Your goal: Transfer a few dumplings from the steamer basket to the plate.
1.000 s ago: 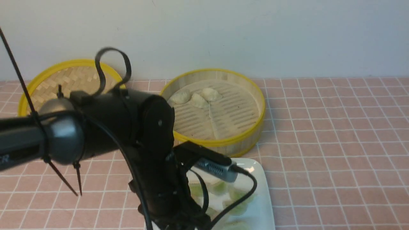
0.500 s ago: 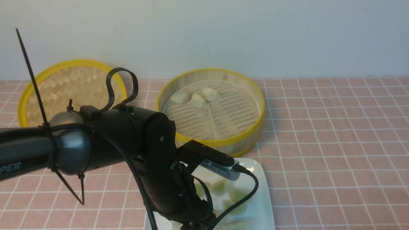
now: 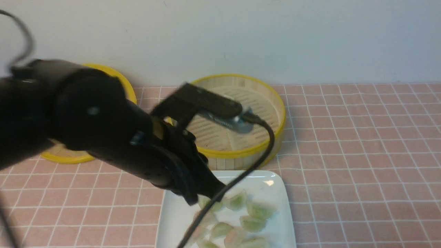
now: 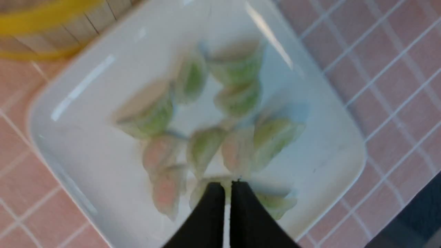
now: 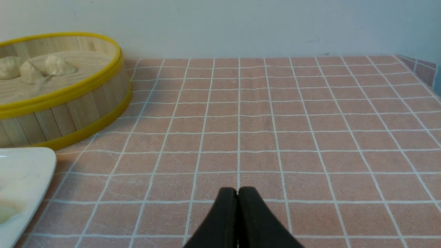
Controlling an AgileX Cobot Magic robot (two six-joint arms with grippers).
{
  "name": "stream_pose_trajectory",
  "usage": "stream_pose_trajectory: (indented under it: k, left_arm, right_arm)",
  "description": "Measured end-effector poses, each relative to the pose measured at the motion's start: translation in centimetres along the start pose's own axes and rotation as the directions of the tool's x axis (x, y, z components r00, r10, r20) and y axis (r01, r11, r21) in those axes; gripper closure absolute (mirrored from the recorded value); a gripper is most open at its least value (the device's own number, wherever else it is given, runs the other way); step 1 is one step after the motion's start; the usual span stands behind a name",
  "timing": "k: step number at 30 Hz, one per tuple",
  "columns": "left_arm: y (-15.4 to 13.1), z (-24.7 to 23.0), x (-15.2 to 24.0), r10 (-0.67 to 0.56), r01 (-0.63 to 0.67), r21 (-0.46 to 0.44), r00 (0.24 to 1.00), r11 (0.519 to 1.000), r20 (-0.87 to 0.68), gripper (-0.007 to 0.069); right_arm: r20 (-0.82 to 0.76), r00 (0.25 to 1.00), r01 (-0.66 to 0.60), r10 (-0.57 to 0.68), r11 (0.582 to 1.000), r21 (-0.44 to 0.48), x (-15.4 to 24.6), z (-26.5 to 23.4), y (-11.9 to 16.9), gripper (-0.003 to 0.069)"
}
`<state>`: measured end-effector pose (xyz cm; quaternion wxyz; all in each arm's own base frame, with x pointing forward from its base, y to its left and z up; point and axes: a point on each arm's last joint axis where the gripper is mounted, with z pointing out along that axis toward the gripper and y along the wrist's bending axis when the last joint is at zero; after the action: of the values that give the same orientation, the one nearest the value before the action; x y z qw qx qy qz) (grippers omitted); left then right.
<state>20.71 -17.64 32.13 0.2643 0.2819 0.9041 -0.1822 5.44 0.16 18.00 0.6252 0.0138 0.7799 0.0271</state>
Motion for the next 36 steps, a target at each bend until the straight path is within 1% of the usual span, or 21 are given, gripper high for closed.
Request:
stream_pose_trajectory:
  k: [2,3,4,5,7,8,9,11,12,15,21,25,29,32,34,36]
  left_arm:
    - [-0.4,-3.6,0.2,0.004,-0.004,-0.001,0.988,1.0,0.152,0.0631]
    - [-0.4,-4.6,0.4,0.006,-0.006,-0.002,0.981,1.0,0.196,0.0631]
    - [-0.5,-6.1,0.9,0.014,-0.013,-0.005,0.964,1.0,0.267,0.0631]
    - [-0.6,-8.1,2.1,0.03,-0.027,-0.015,0.929,1.0,0.369,0.0631]
    - [-0.5,-9.8,3.6,0.046,-0.039,-0.024,0.887,0.999,0.46,0.0631]
    - [-0.5,-9.8,3.6,0.046,-0.039,-0.024,0.887,0.999,0.46,0.0631]
    - [-0.4,-10.5,5.2,0.05,-0.041,-0.029,0.851,0.999,0.523,0.0631]
    - [-0.2,-11.1,7.1,0.051,-0.042,-0.029,0.804,0.999,0.593,0.0631]
    - [-0.2,-11.3,7.2,0.051,-0.043,-0.029,0.799,0.999,0.599,0.0631]
    - [-0.1,-12.3,9.5,0.053,-0.047,-0.027,0.745,0.999,0.665,0.0631]
    - [-0.2,-14.4,11.6,0.072,-0.069,-0.035,0.674,0.997,0.735,0.0631]
    - [-0.1,-15.4,12.4,0.118,-0.091,-0.077,0.635,0.993,0.763,0.0631]
    - [0.2,-15.6,12.6,0.175,-0.104,-0.141,0.628,0.985,0.759,0.0631]
    - [0.5,-15.2,12.9,0.195,-0.099,-0.173,0.64,0.98,0.743,0.0631]
    - [0.8,-14.8,13.3,0.196,-0.083,-0.188,0.649,0.979,0.735,0.0631]
    - [1.6,-13.8,14.7,0.181,-0.015,-0.229,0.664,0.973,0.725,0.0631]
  right_arm:
    - [0.0,1.0,0.0,0.0,1.0,0.0,0.0,0.0,0.0,0.0673]
    - [0.0,1.0,0.0,0.0,1.0,0.0,0.0,0.0,0.0,0.0673]
    - [0.0,1.0,0.0,0.0,1.0,0.0,0.0,0.0,0.0,0.0673]
    - [0.0,1.0,0.0,0.0,1.0,0.0,0.0,0.0,0.0,0.0673]
    - [0.0,1.0,0.0,0.0,1.0,0.0,0.0,0.0,0.0,0.0673]
    - [0.0,1.0,0.0,0.0,1.0,0.0,0.0,0.0,0.0,0.0673]
    - [0.0,1.0,0.0,0.0,1.0,0.0,0.0,0.0,0.0,0.0673]
    - [0.0,1.0,0.0,0.0,1.0,0.0,0.0,0.0,0.0,0.0673]
    - [0.0,1.0,0.0,0.0,1.0,0.0,0.0,0.0,0.0,0.0673]
    - [0.0,1.0,0.0,0.0,1.0,0.0,0.0,0.0,0.0,0.0673]
    - [0.0,1.0,0.0,0.0,1.0,0.0,0.0,0.0,0.0,0.0673]
    - [0.0,1.0,0.0,0.0,1.0,0.0,0.0,0.0,0.0,0.0673]
    - [0.0,1.0,0.0,0.0,1.0,0.0,0.0,0.0,0.0,0.0673]
    - [0.0,1.0,0.0,0.0,1.0,0.0,0.0,0.0,0.0,0.0673]
    - [0.0,1.0,0.0,0.0,1.0,0.0,0.0,0.0,0.0,0.0673]
    - [0.0,1.0,0.0,0.0,1.0,0.0,0.0,0.0,0.0,0.0673]
